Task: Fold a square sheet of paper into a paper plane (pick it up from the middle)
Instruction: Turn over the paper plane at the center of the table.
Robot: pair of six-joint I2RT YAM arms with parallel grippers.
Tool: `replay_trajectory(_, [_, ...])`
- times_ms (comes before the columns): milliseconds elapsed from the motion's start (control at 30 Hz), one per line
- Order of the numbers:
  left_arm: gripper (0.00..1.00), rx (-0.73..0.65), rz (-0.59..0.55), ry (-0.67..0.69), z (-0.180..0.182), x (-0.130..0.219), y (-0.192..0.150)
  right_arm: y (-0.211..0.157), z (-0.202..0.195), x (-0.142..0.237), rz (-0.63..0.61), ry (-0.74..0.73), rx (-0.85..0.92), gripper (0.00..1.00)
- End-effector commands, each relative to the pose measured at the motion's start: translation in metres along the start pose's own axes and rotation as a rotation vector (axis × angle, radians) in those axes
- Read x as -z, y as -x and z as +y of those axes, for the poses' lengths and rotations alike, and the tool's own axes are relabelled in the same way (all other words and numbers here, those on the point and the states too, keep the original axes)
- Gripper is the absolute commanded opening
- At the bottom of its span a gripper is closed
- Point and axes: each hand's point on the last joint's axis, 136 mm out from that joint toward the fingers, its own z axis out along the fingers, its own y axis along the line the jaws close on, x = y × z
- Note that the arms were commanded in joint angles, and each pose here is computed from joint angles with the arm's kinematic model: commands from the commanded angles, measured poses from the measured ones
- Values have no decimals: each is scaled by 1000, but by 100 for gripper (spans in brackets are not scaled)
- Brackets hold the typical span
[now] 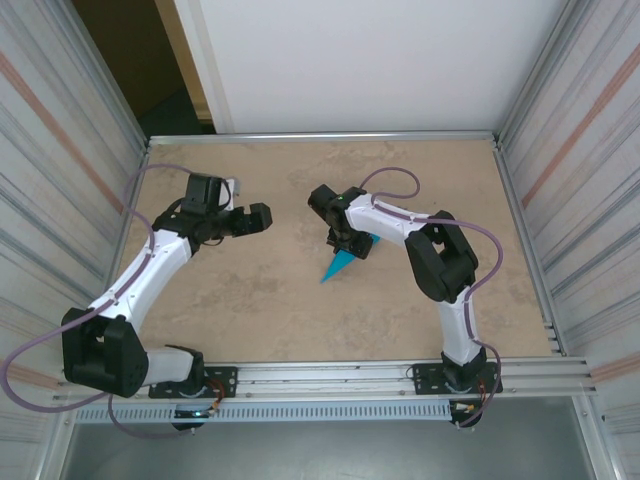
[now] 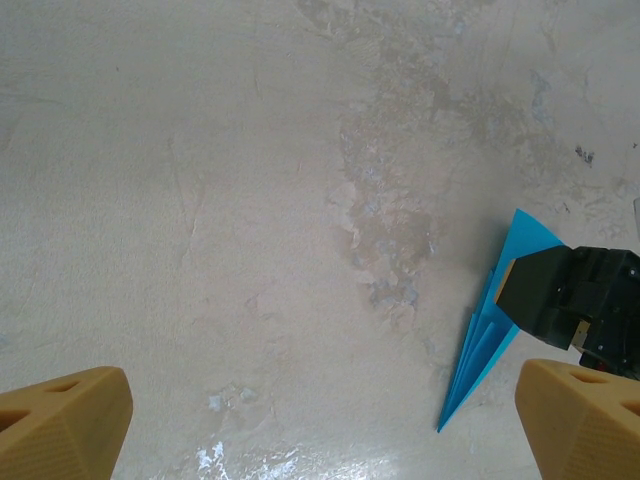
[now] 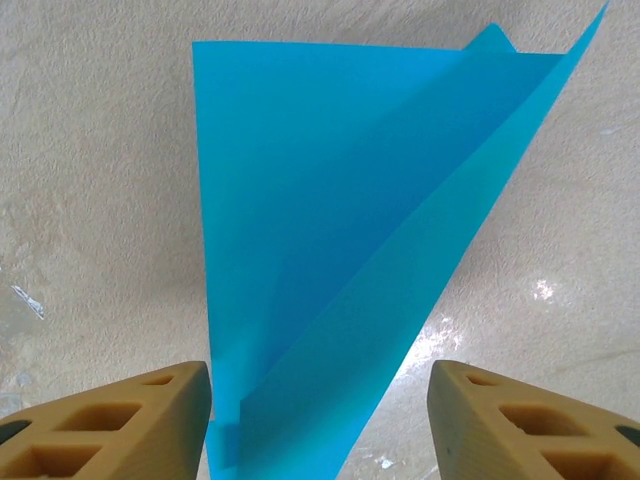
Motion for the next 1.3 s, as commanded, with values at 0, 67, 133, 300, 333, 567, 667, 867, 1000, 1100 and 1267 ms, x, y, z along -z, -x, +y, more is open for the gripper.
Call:
replay_trajectory(0, [99, -21, -18, -3, 1, 2, 2, 8, -7, 8, -16, -20, -36, 57])
replay_trajectory(67, [99, -20, -18, -4, 0, 2, 2, 8, -9, 9, -19, -24, -38, 55])
replay_trajectory(133, [99, -20, -17, -3, 1, 2, 2, 8, -10, 10, -19, -24, -39, 53])
replay_trajectory(300, [99, -19, -13, -7, 0, 0, 1, 9, -12, 13, -29, -23, -49, 46])
replay_trajectory(333, [99, -18, -10, -6, 0, 0, 1, 9, -13, 13, -29, -24, -49, 44])
replay_trajectory(567, [99, -17, -8, -11, -1, 0, 1, 13, -17, 15, -39, -21, -63, 27])
replay_trajectory(667, [99, -18, -11, -14, -1, 1, 2, 15, -19, 16, -43, -13, -72, 18])
replay_trajectory(867, [99, -6, -9, -9, 0, 0, 2, 23, -18, 25, -63, 28, -56, 1])
replay_trajectory(1000, [99, 21, -12, -12, 3, -1, 2, 33, 4, 41, -86, 165, 23, 0])
replay_trajectory(1100, [99, 53, -14, -14, 8, -3, 2, 37, 33, 55, -56, 340, 91, 0])
replay_trajectory(1267, [99, 155, -19, -19, 22, -7, 4, 29, 85, 84, 0, 665, 242, 0])
